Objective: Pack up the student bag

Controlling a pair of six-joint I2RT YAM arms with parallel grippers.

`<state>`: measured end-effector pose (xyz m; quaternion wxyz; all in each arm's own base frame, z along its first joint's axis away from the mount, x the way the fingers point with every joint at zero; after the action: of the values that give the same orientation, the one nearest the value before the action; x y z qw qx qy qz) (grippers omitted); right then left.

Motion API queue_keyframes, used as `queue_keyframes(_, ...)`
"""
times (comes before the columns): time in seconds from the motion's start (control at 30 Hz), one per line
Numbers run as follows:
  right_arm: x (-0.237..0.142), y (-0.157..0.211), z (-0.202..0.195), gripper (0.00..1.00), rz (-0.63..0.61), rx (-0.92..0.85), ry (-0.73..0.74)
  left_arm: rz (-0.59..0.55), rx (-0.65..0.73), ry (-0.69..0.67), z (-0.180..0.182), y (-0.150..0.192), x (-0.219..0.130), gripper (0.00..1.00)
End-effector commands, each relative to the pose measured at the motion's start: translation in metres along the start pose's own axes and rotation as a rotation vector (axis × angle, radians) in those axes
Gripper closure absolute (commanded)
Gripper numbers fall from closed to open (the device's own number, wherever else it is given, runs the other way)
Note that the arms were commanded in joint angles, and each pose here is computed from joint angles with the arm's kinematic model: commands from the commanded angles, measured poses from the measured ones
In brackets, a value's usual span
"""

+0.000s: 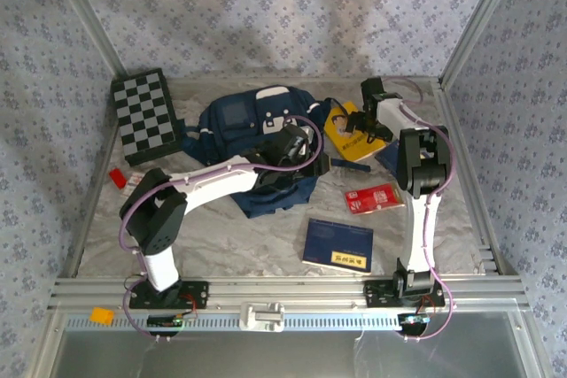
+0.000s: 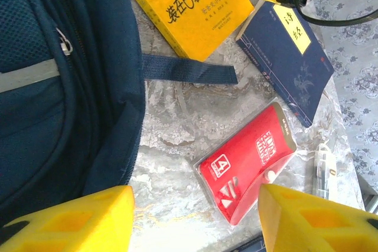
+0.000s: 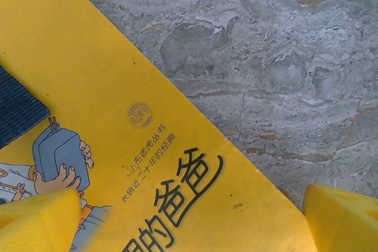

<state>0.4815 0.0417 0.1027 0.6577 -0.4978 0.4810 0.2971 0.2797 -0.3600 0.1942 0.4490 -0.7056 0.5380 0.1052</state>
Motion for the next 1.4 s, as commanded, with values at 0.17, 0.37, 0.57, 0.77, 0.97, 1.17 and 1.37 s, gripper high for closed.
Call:
queue_keyframes(0.17,-0.017,0.040,0.002,0.04,0.032,-0.009,-0.024,-0.035,-0.044,0.028,-0.012,-0.005,0.009,0.45)
queue_keyframes(0.37,-0.040,0.079,0.006,0.05,-0.014,0.002,-0.048,-0.056,-0.058,0.003,-0.006,-0.005,0.009,0.46)
queue_keyframes(0.57,-0.064,0.136,0.007,0.06,-0.020,0.014,-0.063,-0.058,-0.076,-0.008,-0.003,-0.004,0.016,0.48)
queue_keyframes(0.77,-0.089,0.152,-0.003,0.06,-0.042,0.081,-0.115,-0.063,-0.103,0.020,-0.007,-0.008,0.030,0.51)
queue_keyframes(0.97,-0.094,0.136,-0.017,0.05,-0.056,0.080,-0.115,-0.048,-0.130,0.044,-0.017,-0.017,0.056,0.53)
queue_keyframes(1.17,-0.077,0.133,-0.017,0.09,-0.039,0.077,-0.132,-0.039,-0.129,-0.014,-0.011,-0.018,0.082,0.54)
queue_keyframes(1.37,-0.073,0.145,-0.018,0.15,0.000,0.085,-0.176,0.002,-0.100,-0.063,0.000,-0.010,0.100,0.56)
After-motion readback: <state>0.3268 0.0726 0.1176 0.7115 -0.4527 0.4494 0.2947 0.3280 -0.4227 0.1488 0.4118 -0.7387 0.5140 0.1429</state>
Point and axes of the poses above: each hand's point on the last joint's axis, 136 mm out from that joint toward the fingers, its own x axis out along the fingers, its own z axis along the line the jaws close on, y = z × x, the point moved 7 cm from there along -x, back along the fingers, and after that the axes turned 4 degrees about x, right-handed, at the moved point
